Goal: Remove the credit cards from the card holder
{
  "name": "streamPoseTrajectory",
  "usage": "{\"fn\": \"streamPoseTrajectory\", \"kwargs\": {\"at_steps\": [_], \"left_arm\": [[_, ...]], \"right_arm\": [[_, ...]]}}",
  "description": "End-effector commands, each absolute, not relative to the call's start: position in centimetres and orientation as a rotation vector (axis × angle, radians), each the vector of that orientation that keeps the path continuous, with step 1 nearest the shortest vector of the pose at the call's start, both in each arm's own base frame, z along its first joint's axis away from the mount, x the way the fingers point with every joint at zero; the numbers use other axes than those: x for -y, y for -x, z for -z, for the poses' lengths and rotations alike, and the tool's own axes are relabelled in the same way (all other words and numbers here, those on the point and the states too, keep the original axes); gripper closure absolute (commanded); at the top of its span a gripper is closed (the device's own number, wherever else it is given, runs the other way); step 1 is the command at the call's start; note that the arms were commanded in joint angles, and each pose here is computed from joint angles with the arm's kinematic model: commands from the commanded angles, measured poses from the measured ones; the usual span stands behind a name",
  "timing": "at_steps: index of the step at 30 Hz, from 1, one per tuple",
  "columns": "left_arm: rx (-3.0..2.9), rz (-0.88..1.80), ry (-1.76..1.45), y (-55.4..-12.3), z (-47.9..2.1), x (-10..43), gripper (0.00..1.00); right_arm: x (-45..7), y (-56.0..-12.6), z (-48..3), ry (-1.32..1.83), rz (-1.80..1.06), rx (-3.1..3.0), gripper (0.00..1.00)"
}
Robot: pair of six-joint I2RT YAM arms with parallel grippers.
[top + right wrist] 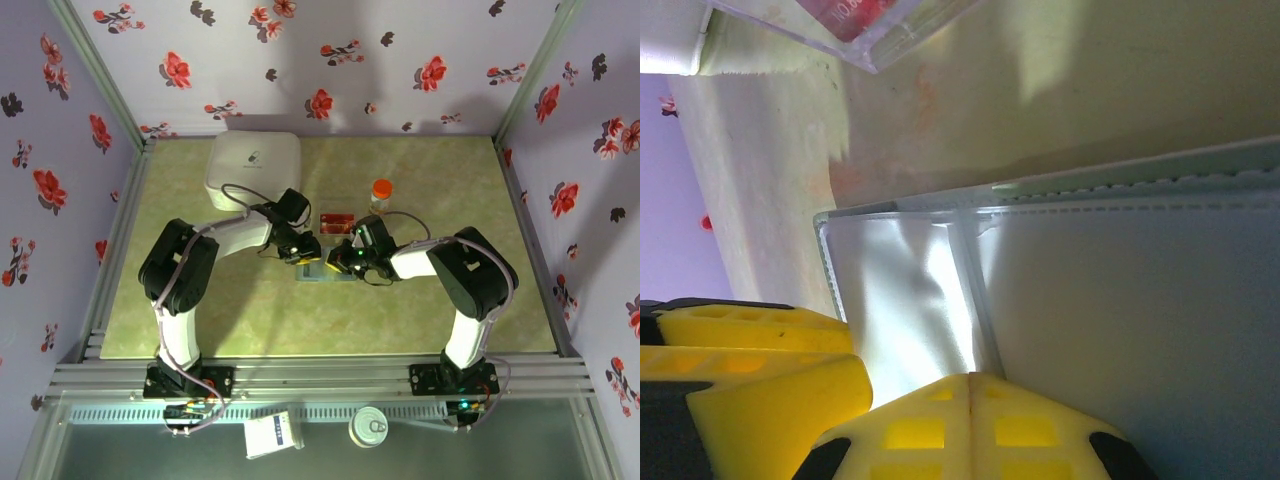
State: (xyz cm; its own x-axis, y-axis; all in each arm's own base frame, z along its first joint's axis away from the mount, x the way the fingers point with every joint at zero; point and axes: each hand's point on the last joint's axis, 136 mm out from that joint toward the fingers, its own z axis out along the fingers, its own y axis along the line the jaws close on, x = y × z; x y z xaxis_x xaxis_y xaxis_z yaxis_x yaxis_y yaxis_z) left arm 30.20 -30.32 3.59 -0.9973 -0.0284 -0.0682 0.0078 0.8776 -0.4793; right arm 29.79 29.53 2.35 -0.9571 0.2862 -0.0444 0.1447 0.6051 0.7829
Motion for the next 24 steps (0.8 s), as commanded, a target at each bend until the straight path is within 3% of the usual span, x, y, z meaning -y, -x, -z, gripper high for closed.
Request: {"fn": "streamPoseTrajectory", "kwargs": {"at_steps": [1,9,17,24], "left_arm": [[-2.971,0.793,0.025,-29.9,-3.5,30.8,0.77],[-2.934,0.833,0.033,-30.1,-4.2,31.1,0.83],[-2.900,0.888,0.012,-30.2,-6.4,31.6,0.82],[-2.890,0.936,-0.030,-29.9,-7.7,32.8,0.78]], "right_arm": [[-28.3,-29.1,-0.3,-0.430,-1.221,-2.720,1.00],[-28.6,-29.4,-1.3,-0.422,-1.256,-2.684,1.00],[-28.7,-30.0,-5.3,-0.352,-1.267,-2.616,0.91],[-26.1,-29.9,-7.1,-0.311,-1.055,-2.638,0.87]]}}
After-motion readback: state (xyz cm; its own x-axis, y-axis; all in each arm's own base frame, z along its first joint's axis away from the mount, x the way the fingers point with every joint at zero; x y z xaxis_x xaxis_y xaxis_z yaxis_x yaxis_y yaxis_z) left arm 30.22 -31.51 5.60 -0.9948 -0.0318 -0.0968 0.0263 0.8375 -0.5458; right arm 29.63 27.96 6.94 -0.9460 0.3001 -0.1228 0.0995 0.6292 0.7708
